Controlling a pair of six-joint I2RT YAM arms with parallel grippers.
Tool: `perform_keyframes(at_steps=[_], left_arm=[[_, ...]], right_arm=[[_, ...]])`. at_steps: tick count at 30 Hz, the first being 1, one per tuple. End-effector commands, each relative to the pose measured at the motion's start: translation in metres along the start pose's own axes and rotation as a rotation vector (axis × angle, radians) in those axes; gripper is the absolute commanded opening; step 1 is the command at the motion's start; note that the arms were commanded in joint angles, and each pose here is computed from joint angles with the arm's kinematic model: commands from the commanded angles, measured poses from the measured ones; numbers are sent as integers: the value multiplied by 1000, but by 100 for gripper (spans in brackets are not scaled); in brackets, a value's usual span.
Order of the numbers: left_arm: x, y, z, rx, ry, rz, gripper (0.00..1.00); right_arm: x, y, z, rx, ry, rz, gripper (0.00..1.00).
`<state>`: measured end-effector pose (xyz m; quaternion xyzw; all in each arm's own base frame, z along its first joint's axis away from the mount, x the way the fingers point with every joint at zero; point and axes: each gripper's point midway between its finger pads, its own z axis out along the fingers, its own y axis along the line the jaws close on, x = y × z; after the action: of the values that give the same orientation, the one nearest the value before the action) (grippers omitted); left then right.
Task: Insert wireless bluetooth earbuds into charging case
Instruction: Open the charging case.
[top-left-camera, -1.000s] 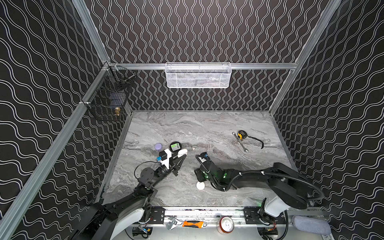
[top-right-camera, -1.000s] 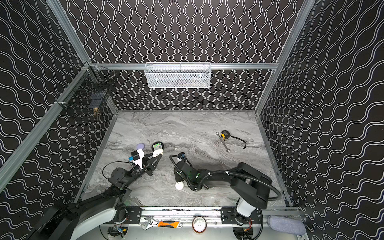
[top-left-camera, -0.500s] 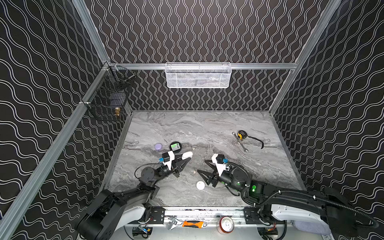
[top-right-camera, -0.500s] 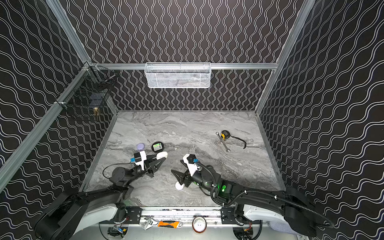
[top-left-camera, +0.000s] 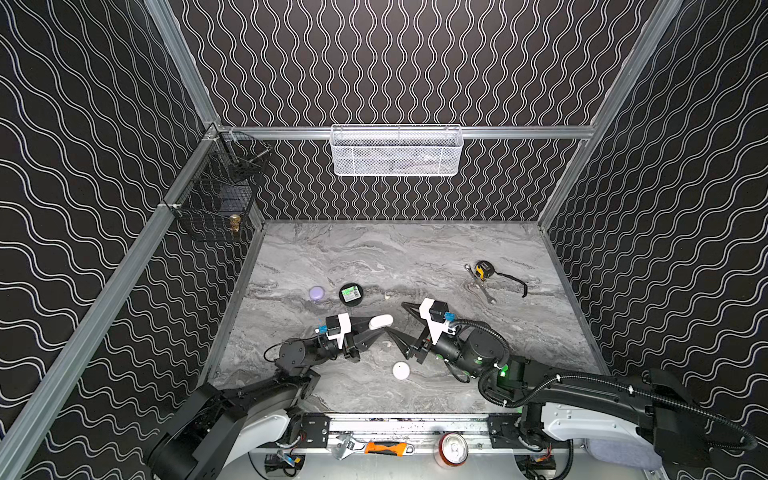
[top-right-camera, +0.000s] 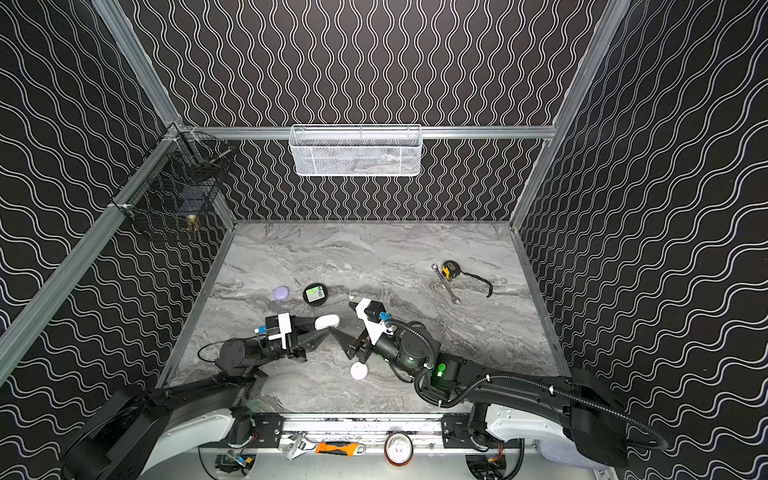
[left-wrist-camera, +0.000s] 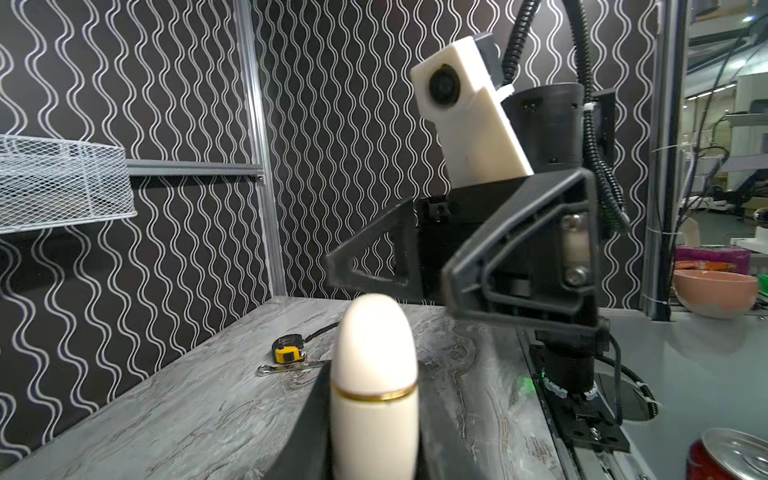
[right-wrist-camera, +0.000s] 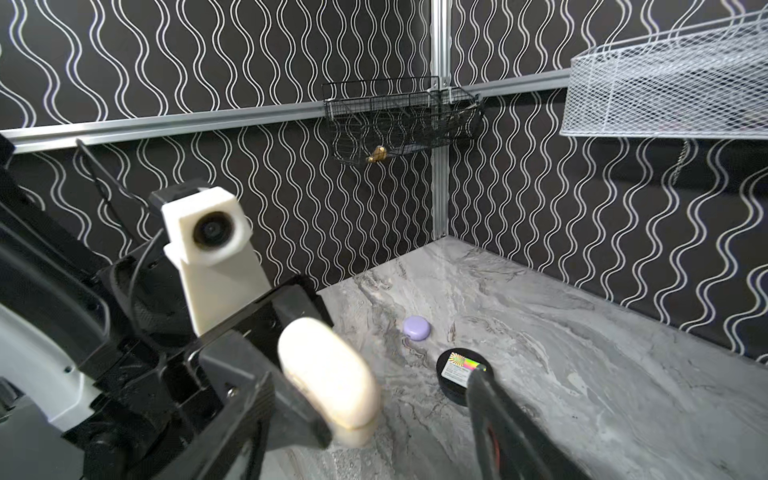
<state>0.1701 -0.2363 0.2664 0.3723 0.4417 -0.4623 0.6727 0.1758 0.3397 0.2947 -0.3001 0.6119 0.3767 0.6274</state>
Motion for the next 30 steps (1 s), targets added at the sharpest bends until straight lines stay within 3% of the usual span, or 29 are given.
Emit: perform_keyframes(at_steps=[1,8,15,20,30], left_arm=[[-11,-8,2,44,-36,48,0],[-14,-15,5,92,-37,43,0],[-16,-26,8,155,-38,58,0],[-14,-29,8,166,-36,71,0],[-11,-26,9,150,-31,56,0]], right_arm=[[-9,1,3,1,-24,-35,74],[-5,15,2,-84,-19,-80,72],[-11,-1,1,-6,-36,-82,67],[-24,-14,3,42,-58,-58,58],[-30,-21,9,62,-56,8,58]])
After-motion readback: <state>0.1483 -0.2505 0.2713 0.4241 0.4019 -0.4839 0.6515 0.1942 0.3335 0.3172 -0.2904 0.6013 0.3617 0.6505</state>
